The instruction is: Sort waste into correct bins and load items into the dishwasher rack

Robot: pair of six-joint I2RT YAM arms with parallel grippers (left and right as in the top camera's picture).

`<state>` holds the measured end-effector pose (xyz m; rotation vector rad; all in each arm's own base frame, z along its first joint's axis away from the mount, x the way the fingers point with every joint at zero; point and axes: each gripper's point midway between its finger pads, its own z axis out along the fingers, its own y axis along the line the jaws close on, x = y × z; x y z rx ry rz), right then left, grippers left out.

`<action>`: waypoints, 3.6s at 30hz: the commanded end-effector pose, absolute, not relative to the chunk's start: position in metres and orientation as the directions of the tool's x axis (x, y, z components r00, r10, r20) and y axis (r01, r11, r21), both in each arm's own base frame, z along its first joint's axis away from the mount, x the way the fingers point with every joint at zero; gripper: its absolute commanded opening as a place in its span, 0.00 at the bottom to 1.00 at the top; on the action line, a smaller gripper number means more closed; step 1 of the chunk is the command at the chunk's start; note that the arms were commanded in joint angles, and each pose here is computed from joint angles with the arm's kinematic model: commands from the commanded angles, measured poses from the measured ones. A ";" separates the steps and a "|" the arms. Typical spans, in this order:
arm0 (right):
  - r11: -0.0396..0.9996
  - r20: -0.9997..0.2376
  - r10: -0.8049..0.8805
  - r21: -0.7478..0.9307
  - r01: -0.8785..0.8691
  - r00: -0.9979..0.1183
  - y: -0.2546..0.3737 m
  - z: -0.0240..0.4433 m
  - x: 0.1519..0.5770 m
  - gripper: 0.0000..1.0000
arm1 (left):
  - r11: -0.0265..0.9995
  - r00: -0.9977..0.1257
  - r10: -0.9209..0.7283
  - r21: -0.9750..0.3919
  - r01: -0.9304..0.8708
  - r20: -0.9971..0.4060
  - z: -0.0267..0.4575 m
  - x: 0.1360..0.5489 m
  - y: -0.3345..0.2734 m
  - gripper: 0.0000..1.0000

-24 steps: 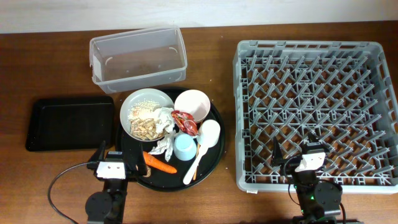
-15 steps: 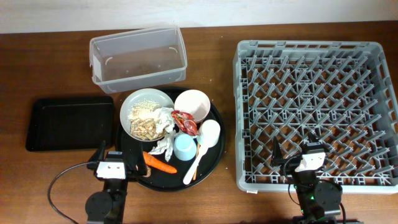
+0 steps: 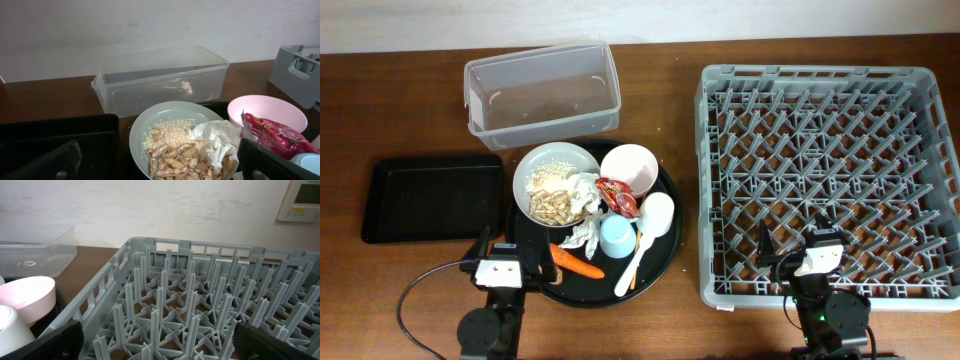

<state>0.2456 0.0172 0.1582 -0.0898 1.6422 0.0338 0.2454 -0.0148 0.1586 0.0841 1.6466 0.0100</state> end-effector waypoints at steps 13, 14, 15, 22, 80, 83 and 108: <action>0.988 -0.991 0.081 0.094 -0.120 -0.106 0.026 0.171 0.239 0.98 | 0.997 -0.121 0.019 0.010 0.077 -0.992 0.163 0.239 -0.020 0.99; 0.986 -0.989 0.080 0.097 -0.136 -0.127 0.029 0.178 0.236 0.98 | 0.997 -0.157 0.022 0.010 0.077 -0.987 0.165 0.235 -0.019 0.99; 0.986 -0.986 0.079 0.100 -0.136 -0.149 0.029 0.183 0.233 0.98 | 0.997 -0.193 0.019 0.005 0.076 -0.981 0.169 0.231 -0.019 0.99; 0.982 -0.919 0.065 0.129 -0.140 -0.388 0.035 0.233 0.232 0.98 | 0.994 -0.428 0.030 -0.017 0.107 -0.903 0.191 0.221 -0.024 1.00; 0.986 -0.536 0.042 0.156 -0.050 -0.843 0.035 0.192 0.238 0.98 | 0.984 -0.417 0.038 0.107 -0.142 -0.908 0.209 0.529 -0.001 0.99; 0.986 -0.528 0.042 0.157 -0.049 -0.848 0.035 0.190 0.238 0.98 | 0.990 -0.448 0.044 0.099 -0.101 -0.893 0.218 0.514 -0.008 0.99; 0.987 -0.493 0.041 0.156 -0.043 -0.869 0.035 0.185 0.229 0.98 | 0.982 -0.965 0.129 -0.107 0.156 -0.228 0.048 0.328 -0.107 0.61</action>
